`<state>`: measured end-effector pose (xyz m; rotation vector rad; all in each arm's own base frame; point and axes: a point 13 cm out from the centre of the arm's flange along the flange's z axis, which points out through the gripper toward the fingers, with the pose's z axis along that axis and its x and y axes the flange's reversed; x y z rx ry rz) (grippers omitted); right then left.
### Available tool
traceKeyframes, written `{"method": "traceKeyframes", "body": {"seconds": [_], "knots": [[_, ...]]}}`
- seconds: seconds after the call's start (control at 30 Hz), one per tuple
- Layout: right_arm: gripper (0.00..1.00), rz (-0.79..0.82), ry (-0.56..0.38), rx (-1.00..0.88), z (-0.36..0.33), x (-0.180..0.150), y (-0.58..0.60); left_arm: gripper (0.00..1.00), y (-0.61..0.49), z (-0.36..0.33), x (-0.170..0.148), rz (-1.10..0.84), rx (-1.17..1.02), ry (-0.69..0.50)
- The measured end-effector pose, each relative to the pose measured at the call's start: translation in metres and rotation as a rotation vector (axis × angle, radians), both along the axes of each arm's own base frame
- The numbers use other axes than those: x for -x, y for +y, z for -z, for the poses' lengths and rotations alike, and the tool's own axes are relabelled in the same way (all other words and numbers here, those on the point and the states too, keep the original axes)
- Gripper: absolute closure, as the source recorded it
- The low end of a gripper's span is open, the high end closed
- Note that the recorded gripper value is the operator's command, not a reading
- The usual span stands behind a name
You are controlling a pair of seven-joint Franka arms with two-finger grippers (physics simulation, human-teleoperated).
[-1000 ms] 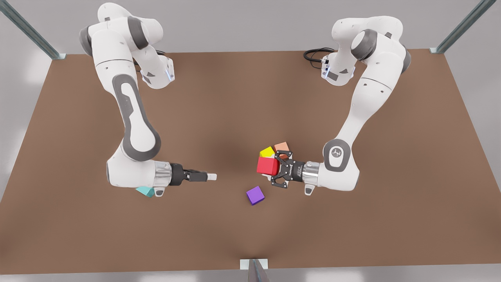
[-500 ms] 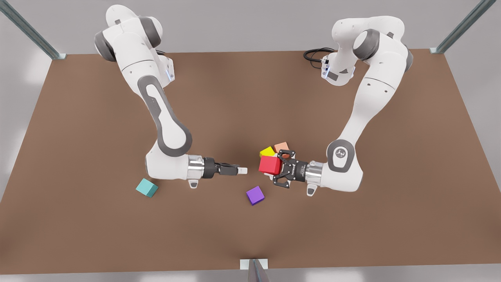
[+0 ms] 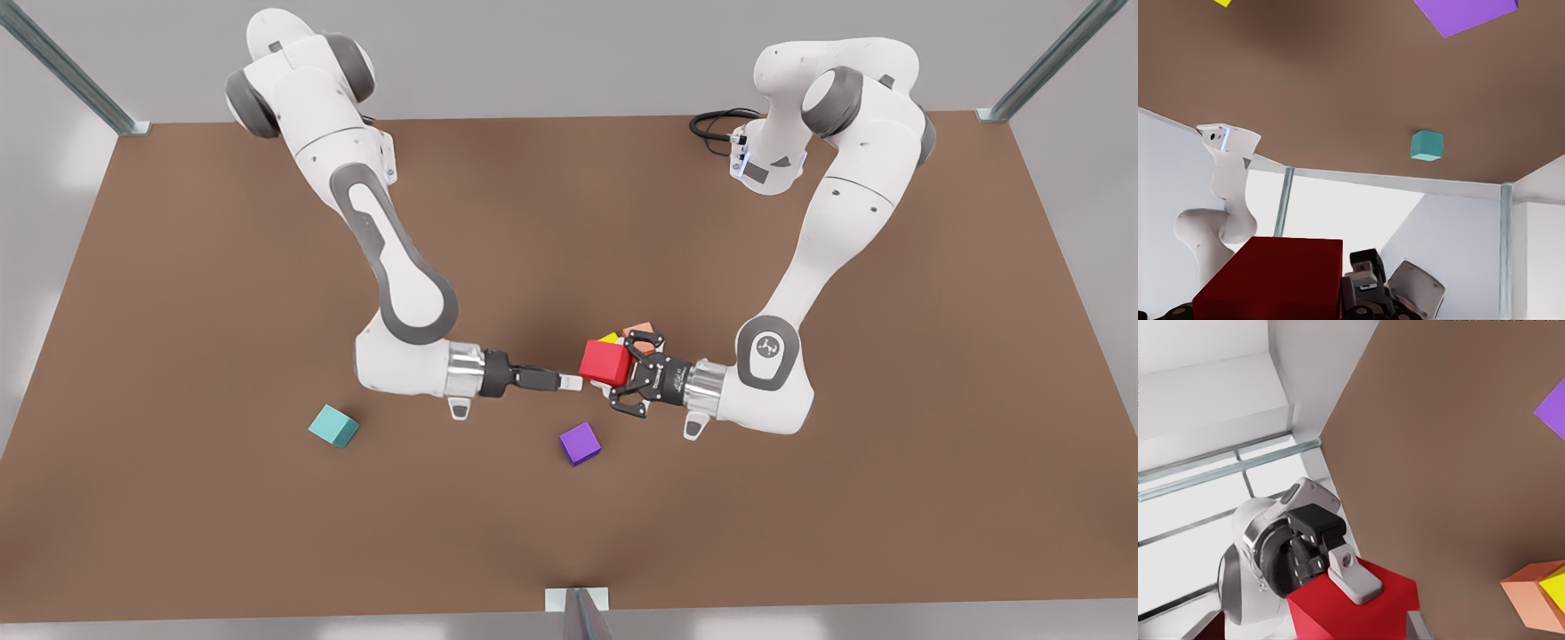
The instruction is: Pick up red wooden cube and pass to hand red wooden cube and place in blue wooden cube
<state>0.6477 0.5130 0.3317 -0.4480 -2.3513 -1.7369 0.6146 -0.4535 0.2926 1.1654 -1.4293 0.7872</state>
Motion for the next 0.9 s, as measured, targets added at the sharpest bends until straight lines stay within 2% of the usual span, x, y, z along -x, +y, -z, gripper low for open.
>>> {"method": "traceKeyframes", "body": {"seconds": [0.33,0.9], "knots": [[0.00,-0.035,-0.031,0.009,-0.002,0.022,0.015,0.46,0.000,-0.001,0.001,0.007,0.012,-0.022],[0.00,-0.054,-0.065,0.018,0.015,0.024,0.020,0.45,0.004,-0.005,0.002,0.022,0.028,-0.034]]}}
